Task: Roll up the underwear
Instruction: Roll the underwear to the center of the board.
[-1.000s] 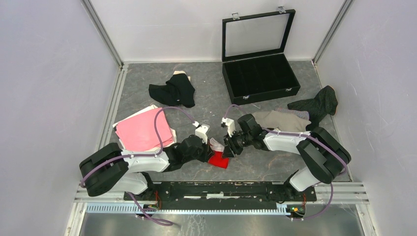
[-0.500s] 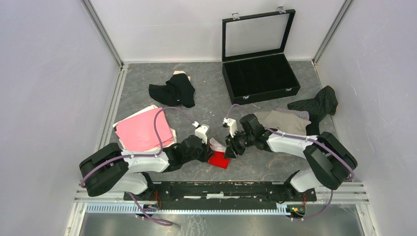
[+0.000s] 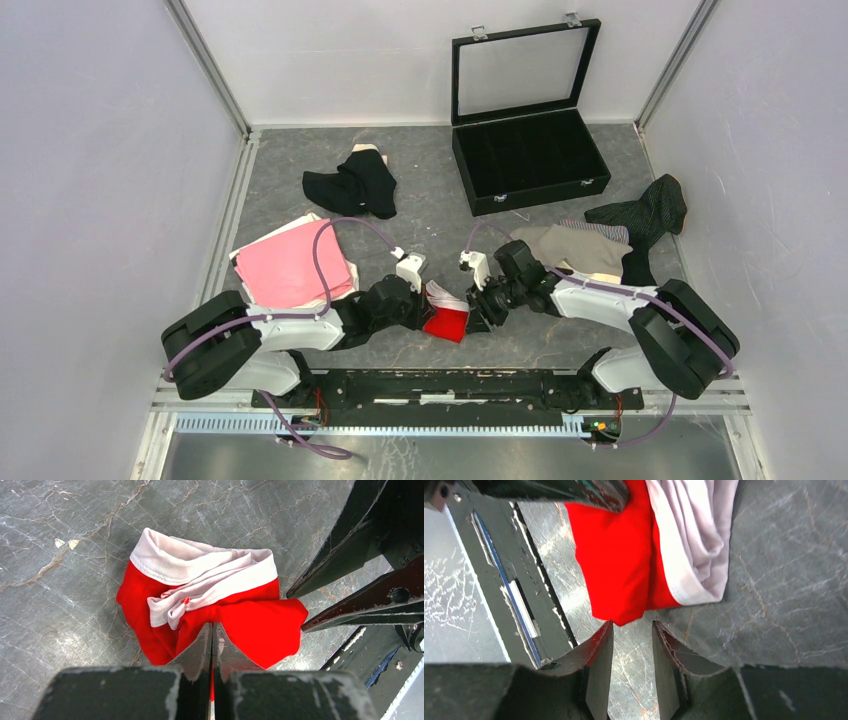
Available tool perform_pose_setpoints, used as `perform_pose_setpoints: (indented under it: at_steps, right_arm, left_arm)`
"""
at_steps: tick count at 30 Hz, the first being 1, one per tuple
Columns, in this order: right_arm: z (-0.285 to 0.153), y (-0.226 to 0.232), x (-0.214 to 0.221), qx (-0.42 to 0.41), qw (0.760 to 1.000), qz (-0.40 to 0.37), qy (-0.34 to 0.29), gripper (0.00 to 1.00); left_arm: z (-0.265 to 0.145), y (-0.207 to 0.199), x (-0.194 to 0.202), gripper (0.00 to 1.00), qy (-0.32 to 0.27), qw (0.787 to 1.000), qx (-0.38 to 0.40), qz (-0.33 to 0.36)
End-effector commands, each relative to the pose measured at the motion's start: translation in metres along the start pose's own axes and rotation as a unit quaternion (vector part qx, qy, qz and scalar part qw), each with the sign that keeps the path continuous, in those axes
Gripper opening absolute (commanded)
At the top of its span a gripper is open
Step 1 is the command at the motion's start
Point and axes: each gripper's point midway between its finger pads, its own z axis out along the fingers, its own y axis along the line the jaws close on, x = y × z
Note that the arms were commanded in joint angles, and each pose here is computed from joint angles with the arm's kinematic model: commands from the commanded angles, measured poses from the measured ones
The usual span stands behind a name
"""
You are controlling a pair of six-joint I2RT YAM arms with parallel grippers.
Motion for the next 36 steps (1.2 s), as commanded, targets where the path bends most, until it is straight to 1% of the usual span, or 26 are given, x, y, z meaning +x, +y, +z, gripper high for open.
perform_pose_setpoints:
  at_steps: [1,5,8,11,13,15,16,17,19,20,24,26,27,30,33,36]
  right_arm:
    - [-0.005,0.0,0.008,0.009,1.0,-0.006,0.005,0.39]
    - [-0.009,-0.006,-0.001,0.034,0.999,-0.013,-0.01,0.38]
    - [-0.017,-0.009,-0.021,0.058,0.996,-0.037,-0.048,0.37]
    - [-0.029,-0.021,-0.041,0.122,0.985,-0.084,-0.089,0.38]
    - [-0.036,-0.021,-0.054,0.151,0.972,-0.122,-0.131,0.42]
    - [-0.043,-0.014,-0.065,0.162,0.959,-0.149,-0.179,0.46]
    - [-0.046,-0.009,-0.071,0.166,0.95,-0.176,-0.199,0.48]
    - [-0.049,-0.004,-0.075,0.171,0.941,-0.196,-0.216,0.53]
    - [-0.052,0.008,-0.08,0.182,0.924,-0.244,-0.231,0.62]
    - [-0.052,0.012,-0.082,0.191,0.916,-0.266,-0.232,0.65]
    - [-0.045,0.029,-0.085,0.197,0.897,-0.33,-0.218,0.73]
    - [-0.037,0.039,-0.081,0.197,0.887,-0.363,-0.207,0.82]
    - [-0.033,0.041,-0.078,0.199,0.882,-0.379,-0.199,0.84]
    - [-0.017,0.048,-0.064,0.203,0.866,-0.429,-0.158,0.86]
    - [0.001,0.057,-0.049,0.2,0.845,-0.481,-0.118,0.86]
    - [0.017,0.061,-0.038,0.199,0.83,-0.514,-0.083,0.85]
  left_arm:
    - [-0.011,0.05,0.048,0.02,0.077,0.993,-0.093,0.016]
    - [-0.01,0.05,0.048,0.02,0.078,0.992,-0.093,0.017]
    - [-0.01,0.049,0.048,0.02,0.078,0.992,-0.092,0.017]
    - [-0.009,0.049,0.05,0.02,0.081,0.992,-0.091,0.017]
    - [-0.009,0.05,0.052,0.02,0.083,0.992,-0.091,0.016]
    - [-0.009,0.05,0.052,0.02,0.083,0.992,-0.09,0.015]
    - [-0.009,0.049,0.052,0.02,0.083,0.992,-0.089,0.014]
    - [-0.009,0.049,0.052,0.02,0.083,0.993,-0.088,0.014]
    - [-0.01,0.048,0.051,0.02,0.082,0.993,-0.087,0.013]
    - [-0.01,0.048,0.051,0.02,0.081,0.993,-0.087,0.014]
    - [-0.011,0.05,0.05,0.02,0.08,0.993,-0.091,0.014]
    - [-0.01,0.05,0.05,0.02,0.079,0.993,-0.092,0.013]
    - [-0.011,0.051,0.051,0.02,0.079,0.992,-0.093,0.012]
    - [-0.011,0.051,0.052,0.02,0.077,0.993,-0.091,0.008]
    - [-0.011,0.05,0.052,0.02,0.077,0.993,-0.09,0.009]
    - [-0.011,0.05,0.052,0.02,0.077,0.993,-0.089,0.01]
